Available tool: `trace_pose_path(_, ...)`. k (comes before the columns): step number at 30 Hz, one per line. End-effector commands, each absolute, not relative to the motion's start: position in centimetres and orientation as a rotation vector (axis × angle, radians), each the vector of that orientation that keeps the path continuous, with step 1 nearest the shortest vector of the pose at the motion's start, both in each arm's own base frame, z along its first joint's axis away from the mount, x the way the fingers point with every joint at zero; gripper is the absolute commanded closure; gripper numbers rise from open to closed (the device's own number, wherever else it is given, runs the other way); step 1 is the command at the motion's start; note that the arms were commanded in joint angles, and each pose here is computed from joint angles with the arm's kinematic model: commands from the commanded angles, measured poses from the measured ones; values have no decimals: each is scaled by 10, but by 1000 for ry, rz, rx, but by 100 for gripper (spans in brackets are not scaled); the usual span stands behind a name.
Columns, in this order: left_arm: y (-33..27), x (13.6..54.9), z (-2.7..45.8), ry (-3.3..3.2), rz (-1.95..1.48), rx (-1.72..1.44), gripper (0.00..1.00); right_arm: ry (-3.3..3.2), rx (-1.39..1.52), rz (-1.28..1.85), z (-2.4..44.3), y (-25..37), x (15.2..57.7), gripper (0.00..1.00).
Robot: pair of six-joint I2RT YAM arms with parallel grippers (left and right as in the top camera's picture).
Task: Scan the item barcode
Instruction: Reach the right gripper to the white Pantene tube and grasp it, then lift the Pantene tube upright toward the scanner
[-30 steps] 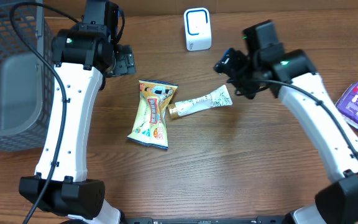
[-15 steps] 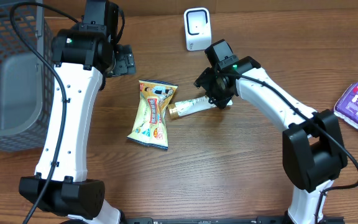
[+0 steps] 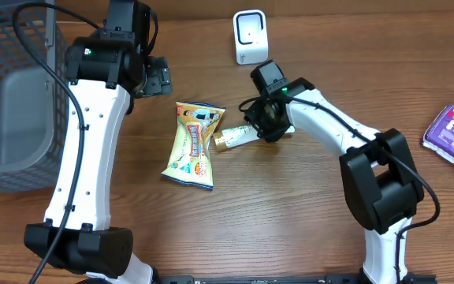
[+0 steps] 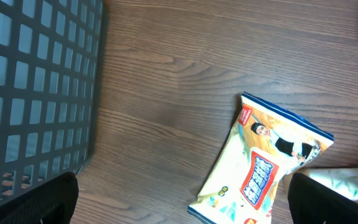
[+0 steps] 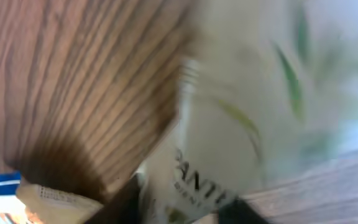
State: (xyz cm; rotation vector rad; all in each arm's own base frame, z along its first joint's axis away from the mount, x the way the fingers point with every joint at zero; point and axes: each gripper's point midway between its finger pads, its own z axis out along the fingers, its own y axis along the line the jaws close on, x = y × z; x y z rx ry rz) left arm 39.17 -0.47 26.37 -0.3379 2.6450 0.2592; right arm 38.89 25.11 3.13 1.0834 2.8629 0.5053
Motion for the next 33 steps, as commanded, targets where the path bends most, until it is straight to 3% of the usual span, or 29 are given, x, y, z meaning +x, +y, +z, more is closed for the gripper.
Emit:
trace_pose_path(1, -4, 392, 263, 2651, 262, -316, 0, 2831, 1090, 472, 31, 250, 392, 84)
trace_pose_path(4, -4, 392, 263, 2651, 262, -316, 0, 2818, 1088, 446, 30, 246, 393, 96)
trace_pose_path(13, -4, 392, 263, 2651, 262, -316, 0, 2919, 886, 452, 30, 249, 384, 96)
trace_pose_path(18, -4, 392, 263, 2651, 262, -316, 0, 3042, 469, 749, 42, 278, 372, 96)
trace_pose_path(22, -4, 392, 263, 2651, 262, -316, 0, 3047, 216, 1186, 70, 297, 362, 96)
trace_pose_path(29, -4, 392, 263, 2651, 262, -316, 0, 2783, 20, 1914, 136, 285, 365, 96)
trace_pose_path(33, -4, 392, 263, 2651, 262, -316, 0, 2609, -162, 1982, 148, 264, 372, 96)
